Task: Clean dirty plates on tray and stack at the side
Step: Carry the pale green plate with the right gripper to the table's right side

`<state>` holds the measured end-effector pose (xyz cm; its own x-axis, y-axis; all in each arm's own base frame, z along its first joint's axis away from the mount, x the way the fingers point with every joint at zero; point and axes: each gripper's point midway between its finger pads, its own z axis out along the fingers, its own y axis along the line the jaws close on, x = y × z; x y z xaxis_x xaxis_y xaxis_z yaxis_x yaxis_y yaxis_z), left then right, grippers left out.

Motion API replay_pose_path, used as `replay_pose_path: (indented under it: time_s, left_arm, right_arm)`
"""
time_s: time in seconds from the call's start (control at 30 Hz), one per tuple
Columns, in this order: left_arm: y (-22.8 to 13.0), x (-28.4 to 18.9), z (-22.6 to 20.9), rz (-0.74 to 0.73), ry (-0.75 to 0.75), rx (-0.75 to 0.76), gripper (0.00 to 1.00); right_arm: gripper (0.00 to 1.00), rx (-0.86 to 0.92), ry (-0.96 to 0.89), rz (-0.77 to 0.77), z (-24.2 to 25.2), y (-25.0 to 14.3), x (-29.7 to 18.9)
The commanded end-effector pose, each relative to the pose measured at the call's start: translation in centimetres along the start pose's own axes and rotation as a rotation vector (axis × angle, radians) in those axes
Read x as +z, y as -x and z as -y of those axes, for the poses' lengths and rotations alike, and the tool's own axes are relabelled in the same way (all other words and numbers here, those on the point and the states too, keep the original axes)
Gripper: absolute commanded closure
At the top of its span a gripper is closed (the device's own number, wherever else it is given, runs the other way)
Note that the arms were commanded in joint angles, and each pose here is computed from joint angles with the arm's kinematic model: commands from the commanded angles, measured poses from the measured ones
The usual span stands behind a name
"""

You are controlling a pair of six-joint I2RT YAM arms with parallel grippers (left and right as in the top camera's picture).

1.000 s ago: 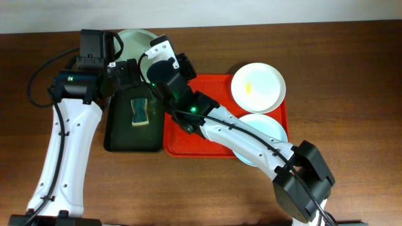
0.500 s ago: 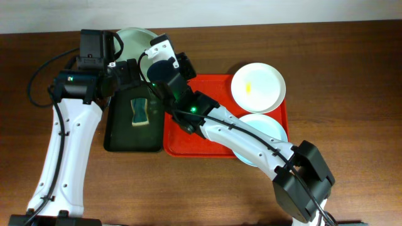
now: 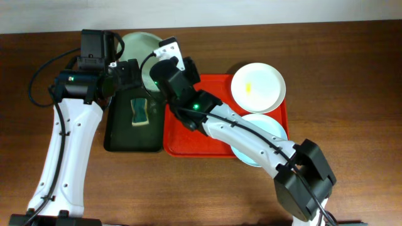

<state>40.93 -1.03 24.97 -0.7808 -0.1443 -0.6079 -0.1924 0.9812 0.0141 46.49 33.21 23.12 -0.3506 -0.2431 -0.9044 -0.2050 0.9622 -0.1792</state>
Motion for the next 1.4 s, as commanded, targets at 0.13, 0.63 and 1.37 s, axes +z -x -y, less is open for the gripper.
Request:
replay_pose_path:
  time_s: [0.13, 0.63, 1.37]
  left_arm:
    - [-0.1, 0.2, 0.3, -0.006, -0.011, 0.001, 0.01]
    - [-0.1, 0.2, 0.3, -0.006, -0.011, 0.001, 0.00]
    - [-0.1, 0.2, 0.3, -0.006, -0.011, 0.001, 0.01]
  right_arm:
    - [0.96, 0.387, 0.229, -0.259, 0.7, -3.8, 1.4]
    - [0.96, 0.862, 0.441, -0.674, 19.7, -10.1, -1.0]
    - [0.96, 1.203, -0.338, -1.003, 45.0, -30.5, -15.2]
